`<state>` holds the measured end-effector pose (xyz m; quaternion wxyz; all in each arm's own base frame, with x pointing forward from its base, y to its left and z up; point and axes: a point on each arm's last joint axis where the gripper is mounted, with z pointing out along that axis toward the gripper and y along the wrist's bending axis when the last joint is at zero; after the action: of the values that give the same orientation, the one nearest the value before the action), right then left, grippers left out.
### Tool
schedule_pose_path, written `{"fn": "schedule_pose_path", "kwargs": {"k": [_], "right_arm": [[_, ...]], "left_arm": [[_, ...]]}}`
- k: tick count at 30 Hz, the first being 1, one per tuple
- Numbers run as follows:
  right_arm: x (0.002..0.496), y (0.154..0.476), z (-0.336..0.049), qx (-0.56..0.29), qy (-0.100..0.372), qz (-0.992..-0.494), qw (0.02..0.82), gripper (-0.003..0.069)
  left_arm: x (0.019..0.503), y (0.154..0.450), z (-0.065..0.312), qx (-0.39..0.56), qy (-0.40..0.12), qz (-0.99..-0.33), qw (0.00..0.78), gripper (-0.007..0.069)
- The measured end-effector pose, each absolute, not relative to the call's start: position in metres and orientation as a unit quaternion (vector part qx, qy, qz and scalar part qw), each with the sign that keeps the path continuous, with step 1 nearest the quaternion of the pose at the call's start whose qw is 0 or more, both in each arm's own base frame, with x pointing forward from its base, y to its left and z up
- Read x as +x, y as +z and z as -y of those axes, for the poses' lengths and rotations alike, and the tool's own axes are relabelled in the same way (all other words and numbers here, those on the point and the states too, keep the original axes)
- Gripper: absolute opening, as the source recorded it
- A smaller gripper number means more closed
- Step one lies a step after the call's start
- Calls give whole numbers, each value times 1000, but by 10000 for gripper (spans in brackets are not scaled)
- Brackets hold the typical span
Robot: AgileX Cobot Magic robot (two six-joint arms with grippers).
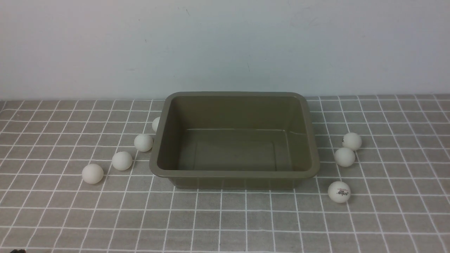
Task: Put the table tennis balls into the box on the grey coffee tablecloth.
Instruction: 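Reach for and grasp a ping pong ball on the table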
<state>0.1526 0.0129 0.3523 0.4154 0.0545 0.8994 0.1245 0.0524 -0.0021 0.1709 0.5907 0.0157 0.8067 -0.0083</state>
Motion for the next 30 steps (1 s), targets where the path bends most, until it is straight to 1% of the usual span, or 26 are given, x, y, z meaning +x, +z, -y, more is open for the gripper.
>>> {"fn": "schedule_pose_path", "kwargs": {"k": [1,3,5,6,10,12,13,14,16,17,19,20,21,22,23,24,25,26,28,29,30], "right_arm": [[164,354,-13,43,123,-913,387,-15],[194,345,-14,23,121,-944,306,-14],[211,340,-14,18,121,-953,278,-13],[226,335,-13,15,120,-960,254,-12],[268,306,-24,-14,99,-978,183,-6],[283,294,-34,-27,91,-983,159,4],[287,288,-36,-30,88,-984,150,8],[298,277,-44,-45,77,-987,134,36],[308,265,-54,-60,70,-988,124,78],[312,262,-56,-63,68,-988,124,95],[319,252,-65,-73,67,-987,124,183],[322,249,-67,-75,67,-987,125,209],[326,244,-71,-76,68,-987,128,261],[328,240,-73,-76,68,-986,130,297],[331,236,-74,-75,68,-987,128,331],[335,229,-77,-69,69,-987,128,379],[338,221,-79,-64,69,-988,123,421],[339,220,-80,-65,69,-988,123,428],[343,205,-83,-62,68,-990,111,479],[345,198,-84,-60,67,-991,102,496],[347,190,-85,-57,66,-992,93,511]], "left_arm": [[52,171,2,16,-8,-807,591,-5],[53,171,2,17,-6,-806,592,-5],[53,172,2,17,-5,-803,596,-5],[53,174,2,8,-15,-795,606,-5],[56,186,4,-59,-87,-750,653,-5],[56,193,4,-85,-115,-723,676,-5],[57,195,4,-83,-132,-715,682,-5],[57,200,3,-107,-136,-692,701,-5],[56,210,0,-133,-156,-647,734,-5],[55,214,-1,-141,-164,-637,740,-5],[52,239,0,-145,-184,-623,746,-5],[51,247,1,-141,-187,-629,742,-5],[52,266,4,-130,-186,-645,729,-5],[57,276,6,-122,-186,-676,703,-5],[60,292,9,-112,-186,-696,685,-5],[72,301,13,-101,-183,-745,633,-5],[82,316,16,-87,-181,-780,592,-5],[87,319,17,-84,-180,-797,571,-5],[113,327,23,-55,-167,-869,462,-5],[125,328,24,-42,-160,-893,419,-5],[145,326,26,-17,-145,-926,348,-5]]}}
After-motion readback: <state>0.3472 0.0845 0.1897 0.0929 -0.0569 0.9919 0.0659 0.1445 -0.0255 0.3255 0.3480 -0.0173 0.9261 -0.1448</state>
